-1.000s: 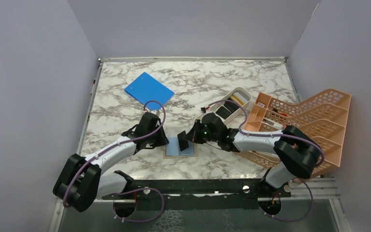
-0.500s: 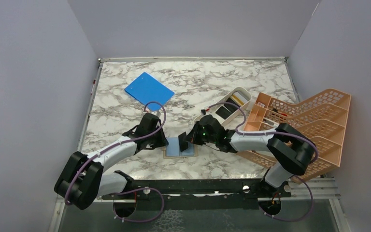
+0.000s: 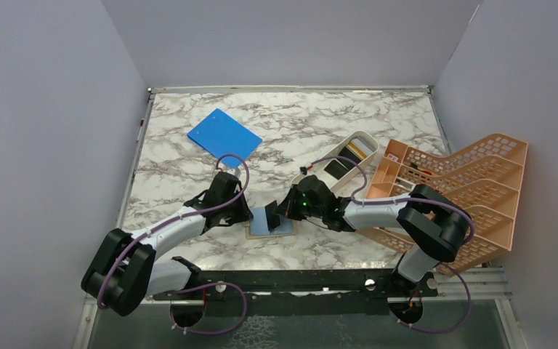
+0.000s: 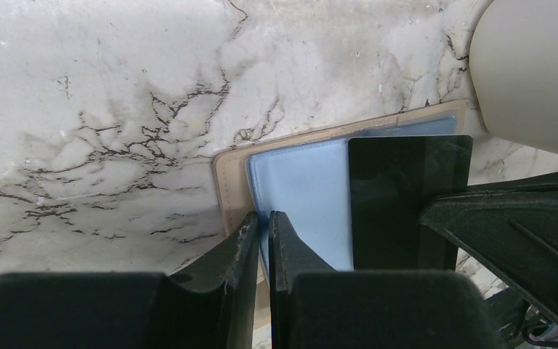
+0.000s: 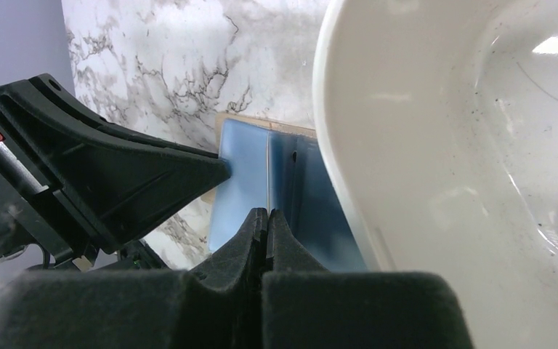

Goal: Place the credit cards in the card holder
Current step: Move the card holder to the center of the board, then insert the credit card into the card holder.

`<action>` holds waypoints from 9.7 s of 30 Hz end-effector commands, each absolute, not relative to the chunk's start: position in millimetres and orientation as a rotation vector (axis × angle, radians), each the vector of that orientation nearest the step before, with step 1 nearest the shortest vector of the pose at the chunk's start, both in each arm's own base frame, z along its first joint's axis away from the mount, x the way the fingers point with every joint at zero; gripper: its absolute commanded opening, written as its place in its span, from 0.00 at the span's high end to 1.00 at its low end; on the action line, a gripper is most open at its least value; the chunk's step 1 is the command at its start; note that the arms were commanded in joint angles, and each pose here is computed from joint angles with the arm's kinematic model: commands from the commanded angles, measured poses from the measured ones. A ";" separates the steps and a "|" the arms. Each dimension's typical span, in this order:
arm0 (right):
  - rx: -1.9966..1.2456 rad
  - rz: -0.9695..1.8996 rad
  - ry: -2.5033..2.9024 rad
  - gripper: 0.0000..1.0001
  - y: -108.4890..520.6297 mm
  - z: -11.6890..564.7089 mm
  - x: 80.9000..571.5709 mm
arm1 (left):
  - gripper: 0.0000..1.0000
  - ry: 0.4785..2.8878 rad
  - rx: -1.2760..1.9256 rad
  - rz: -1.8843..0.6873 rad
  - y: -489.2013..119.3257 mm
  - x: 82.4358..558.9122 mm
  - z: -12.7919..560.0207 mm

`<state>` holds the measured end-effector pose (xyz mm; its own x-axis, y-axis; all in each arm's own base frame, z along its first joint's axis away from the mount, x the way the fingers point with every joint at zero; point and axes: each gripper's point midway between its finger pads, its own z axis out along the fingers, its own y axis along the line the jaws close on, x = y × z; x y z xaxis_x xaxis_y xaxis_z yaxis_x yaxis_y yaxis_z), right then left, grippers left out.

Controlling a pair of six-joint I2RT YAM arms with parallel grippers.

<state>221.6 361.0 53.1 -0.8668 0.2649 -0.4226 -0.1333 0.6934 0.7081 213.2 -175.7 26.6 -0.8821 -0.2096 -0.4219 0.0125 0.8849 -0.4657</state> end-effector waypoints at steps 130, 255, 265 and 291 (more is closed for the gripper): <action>0.151 0.936 2.522 0.98 333.0 -8.8 196.1 | 1.00 2.578 -0.165 -0.630 -167.1 202.6 21.2; 0.189 1.186 2.278 0.99 291.8 64.6 165.7 | 0.93 2.504 0.247 -0.880 -231.5 173.3 35.3; 0.189 1.181 2.298 0.99 296.2 55.4 166.8 | 0.93 2.502 0.239 -0.884 -230.8 172.3 35.5; 0.193 1.186 2.286 0.99 297.8 61.6 169.0 | 0.93 2.504 0.231 -0.885 -230.0 171.4 33.8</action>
<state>162.7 296.0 61.3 -0.8495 0.3535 -0.3916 -0.1196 0.5938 0.7957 169.8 -228.4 31.0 -0.8842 0.0151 -0.4669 0.3002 0.7841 -0.5432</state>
